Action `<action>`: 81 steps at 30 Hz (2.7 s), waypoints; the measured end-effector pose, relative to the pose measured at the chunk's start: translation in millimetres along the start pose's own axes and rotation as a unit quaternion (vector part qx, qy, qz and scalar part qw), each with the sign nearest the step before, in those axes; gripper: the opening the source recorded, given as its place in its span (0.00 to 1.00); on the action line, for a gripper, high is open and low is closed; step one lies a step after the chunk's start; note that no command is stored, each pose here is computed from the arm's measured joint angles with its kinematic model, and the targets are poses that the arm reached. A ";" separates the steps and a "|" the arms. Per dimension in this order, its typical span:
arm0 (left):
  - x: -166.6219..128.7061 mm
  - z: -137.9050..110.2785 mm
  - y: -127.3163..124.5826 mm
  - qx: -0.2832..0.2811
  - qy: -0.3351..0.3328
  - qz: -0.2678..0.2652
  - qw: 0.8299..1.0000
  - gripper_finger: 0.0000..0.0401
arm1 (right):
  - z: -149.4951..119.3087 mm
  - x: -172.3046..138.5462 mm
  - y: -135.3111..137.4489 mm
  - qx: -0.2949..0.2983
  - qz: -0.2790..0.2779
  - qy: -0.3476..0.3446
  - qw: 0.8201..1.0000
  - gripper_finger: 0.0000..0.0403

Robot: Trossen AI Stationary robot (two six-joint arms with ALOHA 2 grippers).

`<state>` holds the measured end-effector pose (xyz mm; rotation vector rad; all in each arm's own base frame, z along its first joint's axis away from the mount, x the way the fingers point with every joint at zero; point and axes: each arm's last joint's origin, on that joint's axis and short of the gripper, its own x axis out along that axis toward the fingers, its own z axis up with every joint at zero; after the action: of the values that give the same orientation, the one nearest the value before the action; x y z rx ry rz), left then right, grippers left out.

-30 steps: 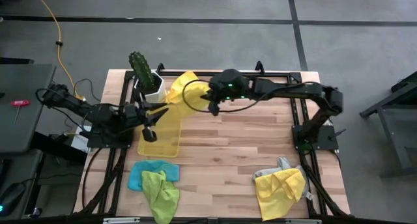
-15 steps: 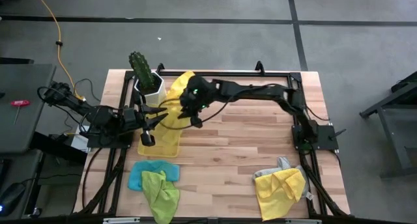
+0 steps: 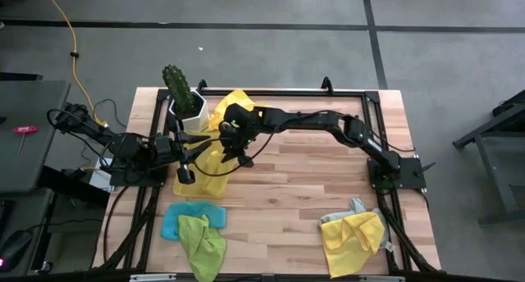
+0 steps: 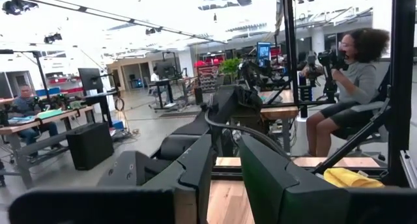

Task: Fold microfiber towels
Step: Put the folded yellow microfiber towel into the yellow bin

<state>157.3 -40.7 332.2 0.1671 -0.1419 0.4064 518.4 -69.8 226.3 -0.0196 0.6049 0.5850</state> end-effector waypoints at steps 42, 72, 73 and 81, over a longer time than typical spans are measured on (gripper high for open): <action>0.1 0.1 0.0 0.000 0.000 0.000 1.000 0.18 | -22.4 36.4 -16.9 -0.043 -0.109 0.024 0.993 0.07; 0.0 -2.6 -0.8 0.012 0.012 -0.002 1.000 0.18 | -7.3 -14.6 -35.6 -0.026 -0.266 0.056 0.962 0.47; 0.0 -3.0 -0.9 0.014 0.014 -0.003 1.000 0.18 | -8.1 -21.6 -35.1 -0.018 -0.263 0.072 0.962 0.47; -0.1 -6.0 -1.6 0.011 0.026 -0.005 1.000 0.18 | -26.2 -66.5 -35.7 0.068 -0.238 0.160 0.955 0.47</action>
<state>158.5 -41.0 326.1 0.1784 -0.0854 0.4024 479.0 -138.7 235.3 -0.1287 0.9207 0.0666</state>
